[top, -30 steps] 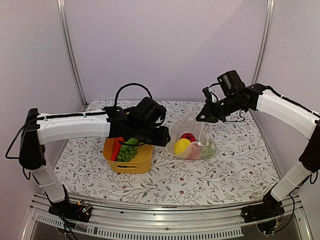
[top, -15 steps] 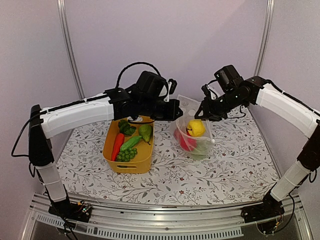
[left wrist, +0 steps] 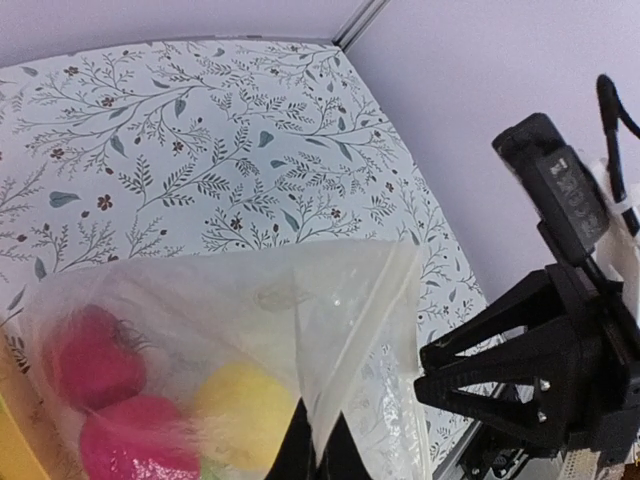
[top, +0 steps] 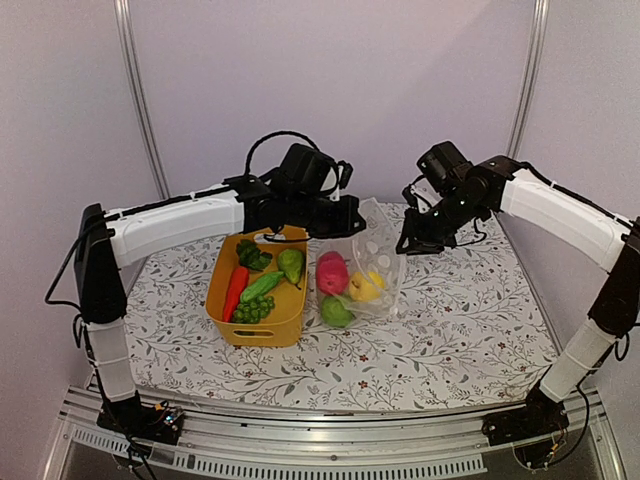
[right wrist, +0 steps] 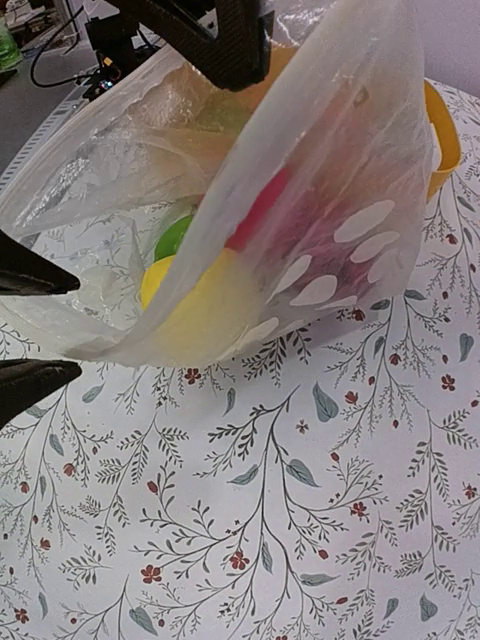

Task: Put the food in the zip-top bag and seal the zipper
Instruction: Adjust the zipper food storage bag at the center of the board.

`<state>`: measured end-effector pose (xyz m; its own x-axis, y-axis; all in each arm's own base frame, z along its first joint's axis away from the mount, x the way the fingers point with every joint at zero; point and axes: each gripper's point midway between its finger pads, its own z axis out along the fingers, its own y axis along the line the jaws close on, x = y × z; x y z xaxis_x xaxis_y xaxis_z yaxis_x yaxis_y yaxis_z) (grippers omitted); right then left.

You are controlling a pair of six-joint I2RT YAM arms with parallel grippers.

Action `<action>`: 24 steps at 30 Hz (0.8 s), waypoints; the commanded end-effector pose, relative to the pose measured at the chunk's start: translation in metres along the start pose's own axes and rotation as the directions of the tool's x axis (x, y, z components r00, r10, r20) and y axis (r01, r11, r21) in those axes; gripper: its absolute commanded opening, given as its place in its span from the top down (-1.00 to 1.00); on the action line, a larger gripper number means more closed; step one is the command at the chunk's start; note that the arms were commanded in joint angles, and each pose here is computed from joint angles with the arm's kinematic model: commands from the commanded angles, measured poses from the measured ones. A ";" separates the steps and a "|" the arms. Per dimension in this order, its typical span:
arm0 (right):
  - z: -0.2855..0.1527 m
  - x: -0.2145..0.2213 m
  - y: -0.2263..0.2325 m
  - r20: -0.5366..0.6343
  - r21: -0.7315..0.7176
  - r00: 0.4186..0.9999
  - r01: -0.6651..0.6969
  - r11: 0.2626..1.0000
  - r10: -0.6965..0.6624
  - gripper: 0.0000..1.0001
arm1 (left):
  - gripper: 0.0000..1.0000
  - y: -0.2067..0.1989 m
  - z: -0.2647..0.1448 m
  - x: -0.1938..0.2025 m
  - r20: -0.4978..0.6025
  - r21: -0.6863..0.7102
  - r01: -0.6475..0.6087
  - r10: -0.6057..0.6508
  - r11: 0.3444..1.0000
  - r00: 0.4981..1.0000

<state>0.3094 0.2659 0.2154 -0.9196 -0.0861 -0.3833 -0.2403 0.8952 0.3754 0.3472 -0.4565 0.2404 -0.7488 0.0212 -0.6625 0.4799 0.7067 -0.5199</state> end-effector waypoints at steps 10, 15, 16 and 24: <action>0.006 0.011 -0.010 -0.012 0.027 0.998 -0.057 0.998 0.057 0.18 | 1.00 -0.012 -0.020 -0.016 0.040 0.032 -0.017 0.016 0.999 0.999; 0.021 0.017 -0.002 -0.036 -0.040 0.996 -0.080 0.996 0.079 0.21 | 1.00 -0.021 -0.028 -0.029 0.075 0.052 -0.047 0.043 0.998 0.996; 0.021 0.015 -0.002 -0.034 -0.040 0.996 -0.082 0.996 0.081 0.24 | 1.00 -0.021 -0.030 -0.030 0.078 0.049 -0.053 0.049 0.997 0.996; -0.002 -0.008 0.008 0.041 -0.044 0.996 -0.074 0.996 0.076 1.00 | 0.81 -0.014 -0.034 -0.028 0.058 0.015 -0.076 0.075 0.997 0.996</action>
<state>0.3038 0.2726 0.1895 -0.9484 -0.0269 -0.3159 -0.1705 0.8834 0.4366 0.3469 -0.4551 0.2556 -0.7158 0.0389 -0.6972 0.5228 0.6917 -0.4982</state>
